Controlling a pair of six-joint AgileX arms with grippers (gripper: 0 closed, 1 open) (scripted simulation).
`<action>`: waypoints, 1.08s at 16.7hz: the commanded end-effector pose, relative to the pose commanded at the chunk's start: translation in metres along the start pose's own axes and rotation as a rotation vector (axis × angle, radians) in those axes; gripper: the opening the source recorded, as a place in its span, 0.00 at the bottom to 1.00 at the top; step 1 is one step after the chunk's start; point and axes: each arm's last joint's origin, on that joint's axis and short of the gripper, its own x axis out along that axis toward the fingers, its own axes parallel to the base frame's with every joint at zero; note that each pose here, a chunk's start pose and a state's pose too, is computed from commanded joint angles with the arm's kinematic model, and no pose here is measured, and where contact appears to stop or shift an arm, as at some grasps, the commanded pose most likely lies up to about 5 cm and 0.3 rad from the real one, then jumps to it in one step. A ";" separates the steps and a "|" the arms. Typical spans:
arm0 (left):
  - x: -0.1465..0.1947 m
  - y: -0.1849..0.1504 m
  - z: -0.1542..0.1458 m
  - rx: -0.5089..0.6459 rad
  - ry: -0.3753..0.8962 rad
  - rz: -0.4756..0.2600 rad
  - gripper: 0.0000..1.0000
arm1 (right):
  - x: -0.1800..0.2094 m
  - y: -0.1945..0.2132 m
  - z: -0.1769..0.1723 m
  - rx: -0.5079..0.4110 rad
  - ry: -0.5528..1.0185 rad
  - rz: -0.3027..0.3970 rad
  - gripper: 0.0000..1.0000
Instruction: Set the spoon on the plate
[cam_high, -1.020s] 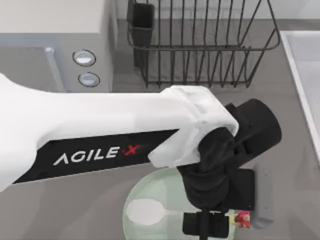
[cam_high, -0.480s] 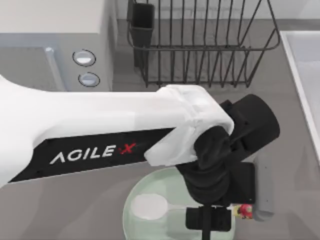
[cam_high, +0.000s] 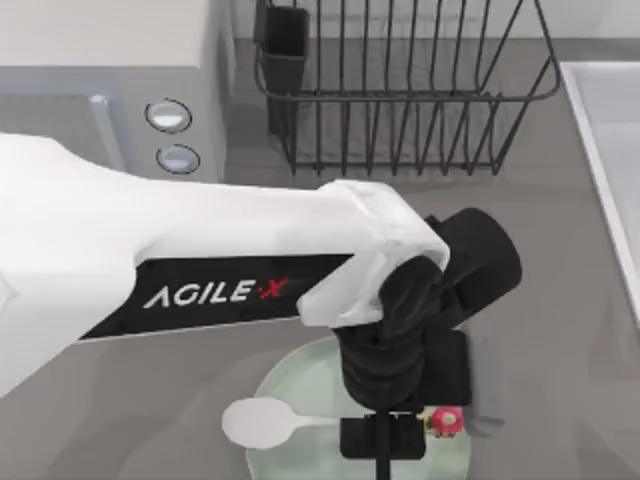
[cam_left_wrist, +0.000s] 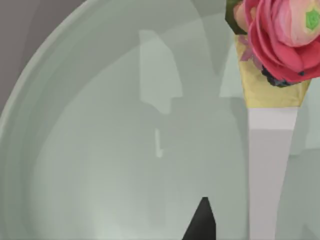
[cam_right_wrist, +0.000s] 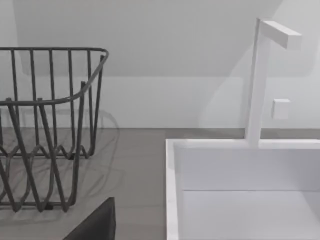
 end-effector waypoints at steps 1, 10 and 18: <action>0.006 0.000 -0.002 -0.005 0.018 -0.013 0.00 | 0.000 0.000 0.000 0.000 0.000 0.000 1.00; 0.011 -0.001 -0.004 -0.008 0.030 -0.022 0.30 | 0.000 0.000 0.000 0.000 0.000 0.000 1.00; 0.011 -0.001 -0.004 -0.008 0.030 -0.022 0.90 | 0.000 0.000 0.000 0.000 0.000 0.000 1.00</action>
